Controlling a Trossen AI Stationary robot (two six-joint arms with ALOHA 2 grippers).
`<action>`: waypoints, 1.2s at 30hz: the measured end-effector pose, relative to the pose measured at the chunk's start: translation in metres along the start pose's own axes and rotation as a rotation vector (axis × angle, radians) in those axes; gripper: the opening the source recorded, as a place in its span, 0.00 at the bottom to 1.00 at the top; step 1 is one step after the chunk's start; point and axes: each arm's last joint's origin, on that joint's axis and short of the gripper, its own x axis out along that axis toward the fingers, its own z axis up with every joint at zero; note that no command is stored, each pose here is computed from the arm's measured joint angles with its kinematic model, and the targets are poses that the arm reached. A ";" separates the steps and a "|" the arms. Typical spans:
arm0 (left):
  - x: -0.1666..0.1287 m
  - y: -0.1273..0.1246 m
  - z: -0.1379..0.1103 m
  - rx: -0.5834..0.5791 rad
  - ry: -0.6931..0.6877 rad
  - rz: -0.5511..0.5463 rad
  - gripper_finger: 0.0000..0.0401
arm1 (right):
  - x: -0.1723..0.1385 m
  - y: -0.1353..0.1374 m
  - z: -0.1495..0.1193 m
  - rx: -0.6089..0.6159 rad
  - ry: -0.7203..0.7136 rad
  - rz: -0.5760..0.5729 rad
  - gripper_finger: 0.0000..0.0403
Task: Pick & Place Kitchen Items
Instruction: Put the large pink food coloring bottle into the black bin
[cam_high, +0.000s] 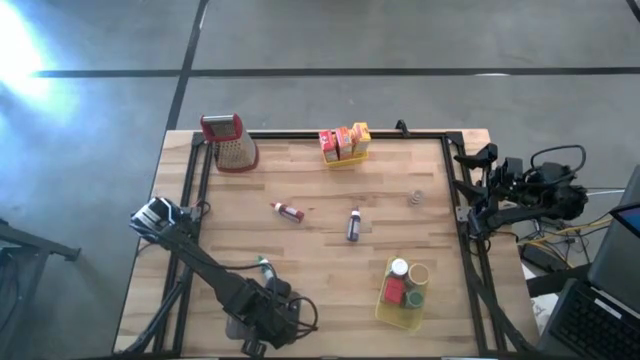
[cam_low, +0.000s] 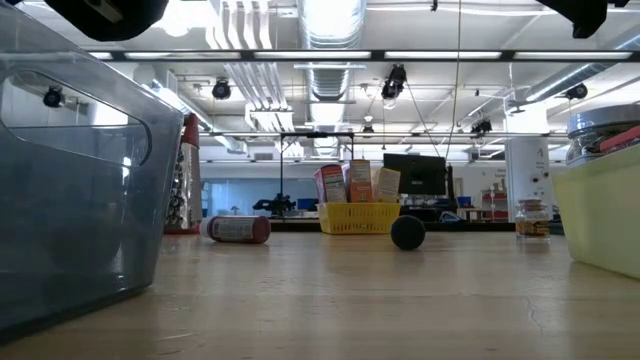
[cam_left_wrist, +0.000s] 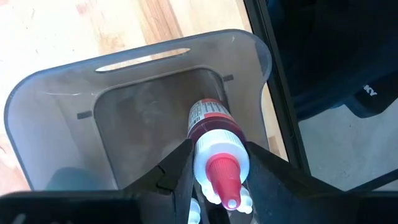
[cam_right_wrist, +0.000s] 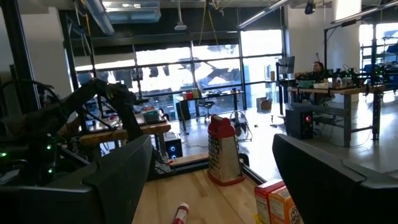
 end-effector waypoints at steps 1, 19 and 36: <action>0.000 0.000 0.000 -0.002 0.000 -0.002 0.33 | 0.000 0.000 0.000 0.001 0.000 0.000 0.80; 0.000 -0.001 0.002 -0.002 -0.023 -0.023 0.33 | 0.000 0.000 0.000 0.000 0.000 0.000 0.68; 0.000 -0.001 0.003 0.049 -0.027 -0.021 0.33 | 0.000 0.000 0.000 0.003 0.000 0.000 0.57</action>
